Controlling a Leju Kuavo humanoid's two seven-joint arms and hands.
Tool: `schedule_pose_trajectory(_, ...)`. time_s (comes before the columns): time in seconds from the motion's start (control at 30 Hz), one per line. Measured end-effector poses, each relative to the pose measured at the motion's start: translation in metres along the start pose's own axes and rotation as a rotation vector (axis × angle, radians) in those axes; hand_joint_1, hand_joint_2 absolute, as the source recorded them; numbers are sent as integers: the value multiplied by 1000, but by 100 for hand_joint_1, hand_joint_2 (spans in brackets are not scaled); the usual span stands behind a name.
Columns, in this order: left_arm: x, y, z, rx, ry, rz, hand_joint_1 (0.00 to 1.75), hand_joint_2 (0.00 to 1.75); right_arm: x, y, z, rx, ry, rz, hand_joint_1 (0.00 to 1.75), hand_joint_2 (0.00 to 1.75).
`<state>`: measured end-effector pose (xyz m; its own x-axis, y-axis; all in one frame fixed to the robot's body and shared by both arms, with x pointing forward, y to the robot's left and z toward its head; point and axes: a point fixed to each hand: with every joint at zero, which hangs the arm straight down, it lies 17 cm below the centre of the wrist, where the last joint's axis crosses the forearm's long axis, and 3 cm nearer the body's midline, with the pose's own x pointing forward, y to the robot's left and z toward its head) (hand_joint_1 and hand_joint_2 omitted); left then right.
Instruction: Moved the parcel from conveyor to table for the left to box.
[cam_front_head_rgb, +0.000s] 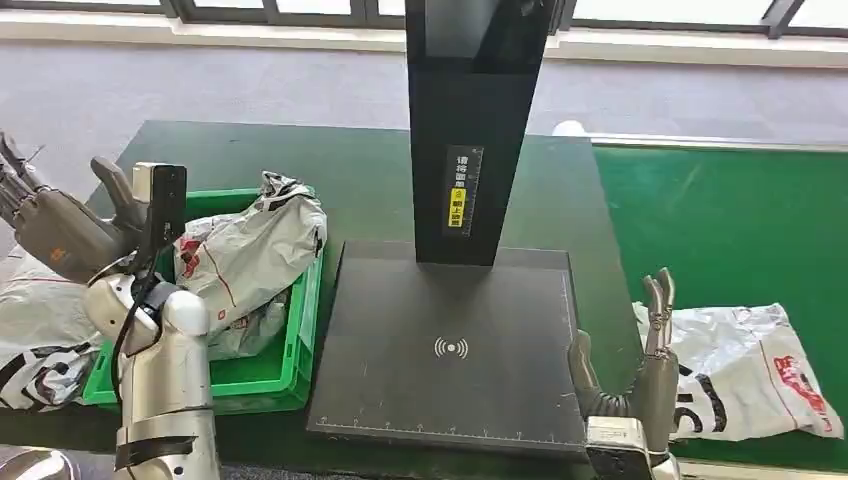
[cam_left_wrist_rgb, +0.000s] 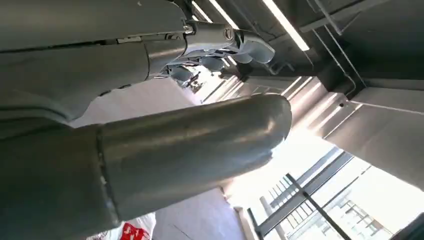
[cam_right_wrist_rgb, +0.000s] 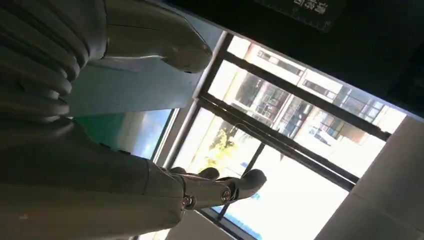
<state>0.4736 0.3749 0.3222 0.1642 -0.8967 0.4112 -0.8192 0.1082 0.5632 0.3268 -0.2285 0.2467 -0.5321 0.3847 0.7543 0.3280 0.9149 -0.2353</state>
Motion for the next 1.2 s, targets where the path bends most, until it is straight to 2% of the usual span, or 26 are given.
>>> schedule_pose_trajectory(0.1, 0, -7, 5, -21, 56, 103, 0, 0, 1, 0, 0, 1, -4, -1, 0, 175)
schedule_pose_trajectory(0.2, 8, -24, 20, -86, 136, 433, 0, 0, 3, -1, 1, 1, -12, 2, 0, 175)
schedule_pose_trajectory(0.4, 46, -38, 41, -195, 62, 648, 0, 0, 3, -1, 4, 6, -9, 10, 0, 175)
schedule_pose_trajectory(0.57, 88, -29, 76, -337, 10, 1141, 0, 0, -18, -5, 5, 29, 76, 79, 0, 175)
schedule_pose_trajectory(0.6, 98, -25, 86, -377, -3, 1248, 0, 175, -28, -7, 6, 41, 107, 113, 0, 175)
schedule_pose_trajectory(0.7, 125, -4, 121, -489, -51, 1503, 0, 175, -75, -21, 7, 81, 197, 301, 0, 175)
schedule_pose_trajectory(0.83, 131, 18, 142, -500, -93, 1565, 0, 175, -126, -50, 11, 92, 276, 454, 0, 175)
schedule_pose_trajectory(0.93, 131, 25, 149, -503, -97, 1572, 0, 175, -143, -60, 15, 97, 304, 487, 0, 175)
schedule_pose_trajectory(1.2, 131, 32, 150, -496, -104, 1577, 0, 175, -158, -65, 17, 109, 324, 511, 0, 175)
